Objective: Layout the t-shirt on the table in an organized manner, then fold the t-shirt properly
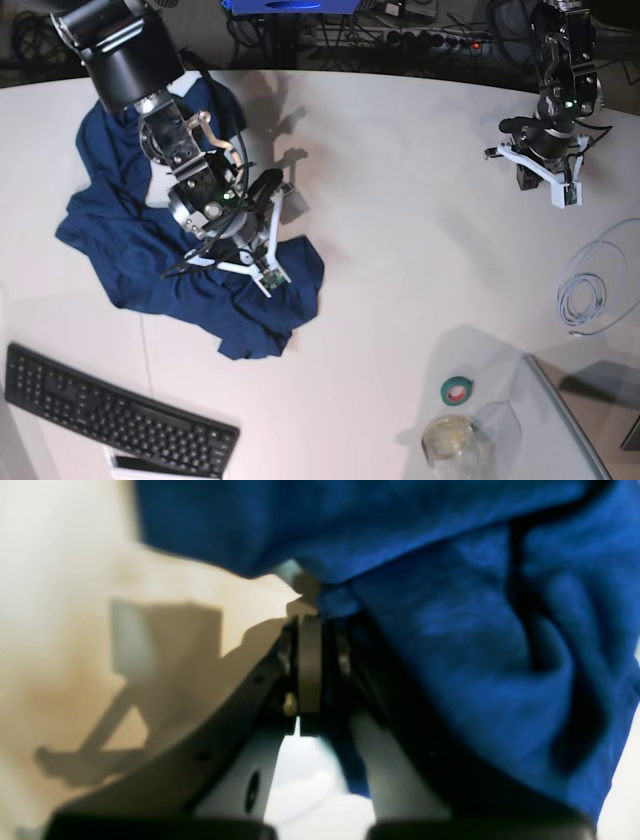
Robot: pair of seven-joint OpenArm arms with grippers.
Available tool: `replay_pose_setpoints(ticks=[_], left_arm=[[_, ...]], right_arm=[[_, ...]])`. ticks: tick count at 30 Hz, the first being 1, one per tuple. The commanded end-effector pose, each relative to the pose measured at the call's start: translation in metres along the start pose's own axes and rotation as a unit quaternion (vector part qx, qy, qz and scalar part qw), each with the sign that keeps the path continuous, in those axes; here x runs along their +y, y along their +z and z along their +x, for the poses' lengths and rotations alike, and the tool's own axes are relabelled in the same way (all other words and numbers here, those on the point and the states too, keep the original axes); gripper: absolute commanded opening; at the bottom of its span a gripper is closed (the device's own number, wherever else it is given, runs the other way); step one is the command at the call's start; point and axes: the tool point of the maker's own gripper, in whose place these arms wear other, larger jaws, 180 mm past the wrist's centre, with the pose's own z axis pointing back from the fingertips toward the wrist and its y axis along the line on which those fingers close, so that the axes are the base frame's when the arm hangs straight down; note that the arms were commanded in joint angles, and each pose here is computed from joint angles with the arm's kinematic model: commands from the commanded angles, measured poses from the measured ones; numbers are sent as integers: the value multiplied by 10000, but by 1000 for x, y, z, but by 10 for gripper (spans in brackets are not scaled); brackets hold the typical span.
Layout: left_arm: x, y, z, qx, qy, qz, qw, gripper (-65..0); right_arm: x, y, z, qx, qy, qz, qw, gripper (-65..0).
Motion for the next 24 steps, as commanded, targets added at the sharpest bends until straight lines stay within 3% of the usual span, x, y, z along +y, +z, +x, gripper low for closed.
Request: replay_pose_setpoints(ticks=[1, 8, 12, 14, 16, 18, 22, 24], left_arm=[[4, 1, 15, -217, -50, 27, 9997, -650], [3, 1, 17, -243, -59, 14, 9997, -650], [3, -2, 25, -314, -45, 12, 9995, -650], [-1, -2, 26, -329, -71, -27, 9994, -650], [-3, -2, 28, -352, -55, -49, 9994, -650], [-4, -3, 30, -370, -23, -67, 9993, -650], [-6, -3, 32, -392, -15, -85, 9992, -650], [-6, -3, 32, -393, -8, -88, 9992, -650]], right_arm=[[5, 14, 32, -472, 41, 27, 9989, -647], [80, 86, 69, -908, 779, 594, 9910, -650], [128, 123, 78, -1234, 1396, 1084, 9765, -650], [141, 123, 74, -1188, 1697, 1256, 9702, -648], [142, 109, 62, -924, 1701, 1298, 9724, -636], [139, 98, 56, -707, 1566, 1283, 9767, -572], [135, 100, 52, -697, 1389, 1276, 9796, -356], [122, 107, 57, -814, 1255, 1154, 9820, -306]])
